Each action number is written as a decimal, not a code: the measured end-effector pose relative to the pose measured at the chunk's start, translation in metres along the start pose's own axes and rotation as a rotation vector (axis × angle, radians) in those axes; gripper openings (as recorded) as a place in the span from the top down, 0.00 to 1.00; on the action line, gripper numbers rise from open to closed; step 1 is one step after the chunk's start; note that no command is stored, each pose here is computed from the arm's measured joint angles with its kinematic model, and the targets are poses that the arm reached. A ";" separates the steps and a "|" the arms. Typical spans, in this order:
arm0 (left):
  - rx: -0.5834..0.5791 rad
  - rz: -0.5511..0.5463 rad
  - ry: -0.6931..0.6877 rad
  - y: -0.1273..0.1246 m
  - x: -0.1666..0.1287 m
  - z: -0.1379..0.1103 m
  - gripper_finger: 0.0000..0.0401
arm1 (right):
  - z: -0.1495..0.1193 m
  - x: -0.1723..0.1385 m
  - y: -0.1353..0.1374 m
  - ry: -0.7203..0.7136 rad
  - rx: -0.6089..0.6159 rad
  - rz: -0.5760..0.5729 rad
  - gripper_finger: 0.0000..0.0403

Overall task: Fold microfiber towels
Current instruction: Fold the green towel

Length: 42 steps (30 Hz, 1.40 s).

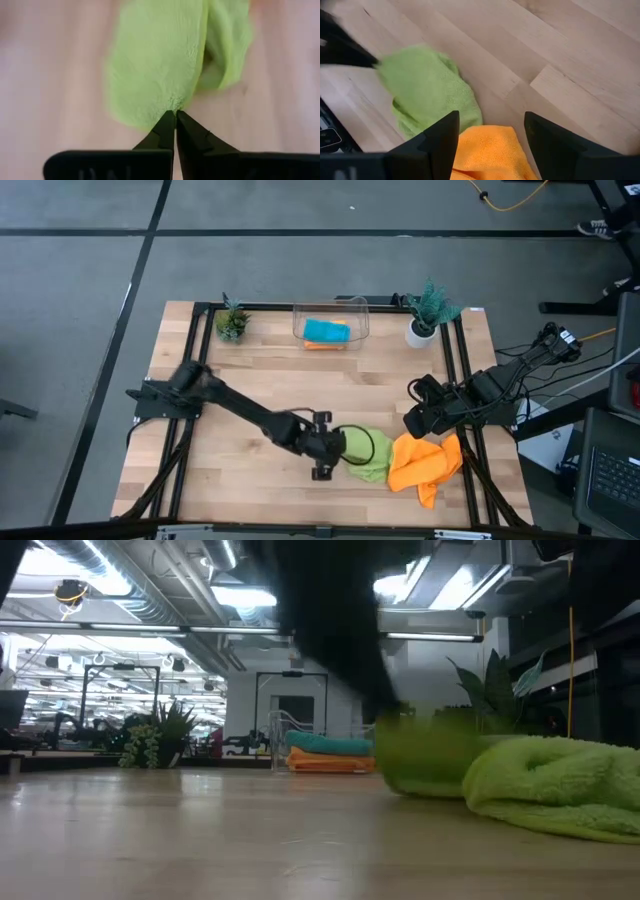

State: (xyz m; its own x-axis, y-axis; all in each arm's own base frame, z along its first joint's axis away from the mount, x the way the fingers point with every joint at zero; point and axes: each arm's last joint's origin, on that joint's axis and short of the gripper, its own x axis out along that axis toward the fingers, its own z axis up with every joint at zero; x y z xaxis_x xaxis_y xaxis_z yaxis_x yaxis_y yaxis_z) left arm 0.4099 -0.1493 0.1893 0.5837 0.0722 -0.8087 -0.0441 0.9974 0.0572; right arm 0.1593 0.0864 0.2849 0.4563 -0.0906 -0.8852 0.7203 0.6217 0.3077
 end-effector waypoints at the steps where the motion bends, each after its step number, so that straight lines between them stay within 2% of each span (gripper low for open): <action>1: 0.000 0.010 -0.014 0.003 -0.013 0.005 1.00 | 0.000 0.000 0.000 0.000 0.001 0.002 0.44; 5: 0.009 0.037 0.018 0.010 -0.032 0.004 1.00 | 0.002 0.001 0.007 -0.035 -0.020 0.055 0.44; 10: -0.027 0.034 -0.013 0.016 -0.059 0.010 1.00 | 0.004 0.011 0.040 -0.113 -0.233 0.243 0.44; 15: -0.048 0.067 0.026 0.020 -0.065 0.006 1.00 | 0.000 0.038 0.075 -0.173 -0.418 0.337 0.44; 19: -0.071 0.109 0.084 0.023 -0.066 -0.001 1.00 | -0.007 0.070 0.097 -0.201 -0.515 0.351 0.44; 22: -0.094 0.121 0.091 0.024 -0.068 -0.001 1.00 | -0.013 0.093 0.108 -0.217 -0.543 0.340 0.44; 25: -0.101 0.136 0.099 0.024 -0.074 -0.003 1.00 | -0.018 0.113 0.114 -0.215 -0.568 0.280 0.44; 28: -0.096 0.164 0.118 0.029 -0.088 -0.006 1.00 | -0.022 0.128 0.118 -0.200 -0.601 0.242 0.44; 36: -0.171 0.223 0.094 0.043 -0.127 -0.007 1.00 | -0.026 0.137 0.116 -0.164 -0.671 0.175 0.44; 42: -0.179 0.224 0.088 0.041 -0.131 -0.008 1.00 | -0.031 0.147 0.104 -0.090 -0.722 0.045 0.44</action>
State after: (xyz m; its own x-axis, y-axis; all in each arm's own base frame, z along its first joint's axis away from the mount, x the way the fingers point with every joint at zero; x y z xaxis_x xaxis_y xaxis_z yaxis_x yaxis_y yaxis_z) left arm 0.3251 -0.1174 0.2929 0.4716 0.2819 -0.8355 -0.3107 0.9399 0.1417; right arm 0.2847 0.1615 0.1760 0.5408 -0.0968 -0.8356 0.1893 0.9819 0.0087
